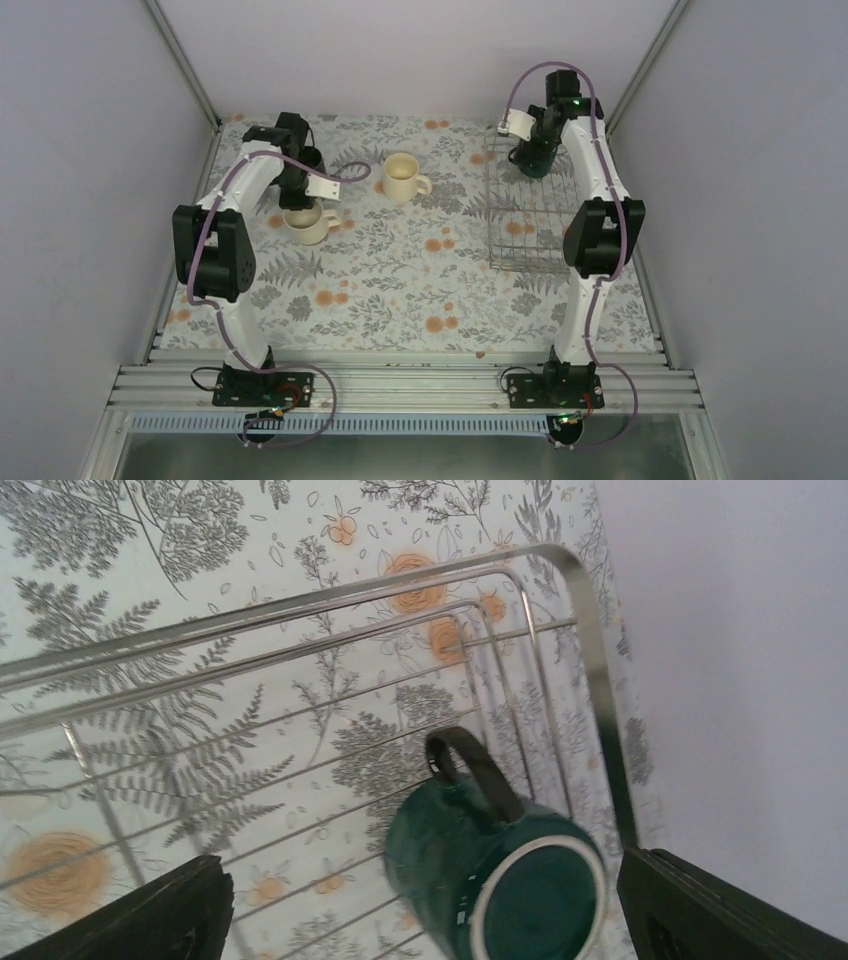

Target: Unload the cups from the dish rack

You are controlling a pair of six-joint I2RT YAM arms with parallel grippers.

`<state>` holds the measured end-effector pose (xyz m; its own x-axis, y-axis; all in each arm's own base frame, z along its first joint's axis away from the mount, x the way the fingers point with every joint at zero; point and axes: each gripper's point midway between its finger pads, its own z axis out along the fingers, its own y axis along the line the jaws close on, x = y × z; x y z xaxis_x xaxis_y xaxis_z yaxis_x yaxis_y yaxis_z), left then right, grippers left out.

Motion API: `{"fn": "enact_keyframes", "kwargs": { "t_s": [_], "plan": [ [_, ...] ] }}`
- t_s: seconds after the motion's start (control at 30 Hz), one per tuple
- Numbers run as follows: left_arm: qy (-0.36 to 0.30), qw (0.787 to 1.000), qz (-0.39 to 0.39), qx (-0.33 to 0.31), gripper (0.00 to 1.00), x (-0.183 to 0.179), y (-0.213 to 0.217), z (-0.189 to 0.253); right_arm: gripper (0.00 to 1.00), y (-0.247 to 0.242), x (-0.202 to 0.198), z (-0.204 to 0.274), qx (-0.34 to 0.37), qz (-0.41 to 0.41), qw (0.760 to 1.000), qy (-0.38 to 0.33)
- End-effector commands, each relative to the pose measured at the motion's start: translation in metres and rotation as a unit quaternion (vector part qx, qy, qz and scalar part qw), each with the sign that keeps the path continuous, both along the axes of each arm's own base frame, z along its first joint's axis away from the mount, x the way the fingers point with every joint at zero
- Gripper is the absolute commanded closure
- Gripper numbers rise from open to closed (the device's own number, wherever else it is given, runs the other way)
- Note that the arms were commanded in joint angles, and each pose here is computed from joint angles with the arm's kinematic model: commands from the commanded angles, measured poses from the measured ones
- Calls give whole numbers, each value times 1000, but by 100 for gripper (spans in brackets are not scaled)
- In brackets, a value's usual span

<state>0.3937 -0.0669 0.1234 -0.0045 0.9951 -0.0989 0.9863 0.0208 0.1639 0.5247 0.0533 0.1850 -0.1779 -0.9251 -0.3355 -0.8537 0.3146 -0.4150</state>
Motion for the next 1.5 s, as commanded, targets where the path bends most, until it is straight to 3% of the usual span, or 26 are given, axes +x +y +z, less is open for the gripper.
{"fn": "enact_keyframes", "kwargs": {
  "t_s": [0.0,0.2,0.7,0.9,1.0,1.2,1.47],
  "plan": [
    [-37,999,-1,17,98,13,5,5,1,-5,9,-3,-46,55,997,6],
    [0,999,12,48,98,15,11,-24,3,-9,10,-33,-75,85,993,45],
    [19,997,10,80,95,22,6,-61,3,-11,36,-64,-81,82,993,36],
    [24,996,7,84,81,22,1,-67,5,-15,44,-78,-83,65,994,39],
    [17,996,7,82,61,26,-1,-62,5,-19,50,-84,-89,50,994,37],
    [-16,998,2,60,40,37,-14,-17,3,-31,64,-96,-114,18,993,28],
    [-75,996,-14,37,30,47,-37,48,4,-46,64,-114,-143,-20,988,47]
  ]
}}
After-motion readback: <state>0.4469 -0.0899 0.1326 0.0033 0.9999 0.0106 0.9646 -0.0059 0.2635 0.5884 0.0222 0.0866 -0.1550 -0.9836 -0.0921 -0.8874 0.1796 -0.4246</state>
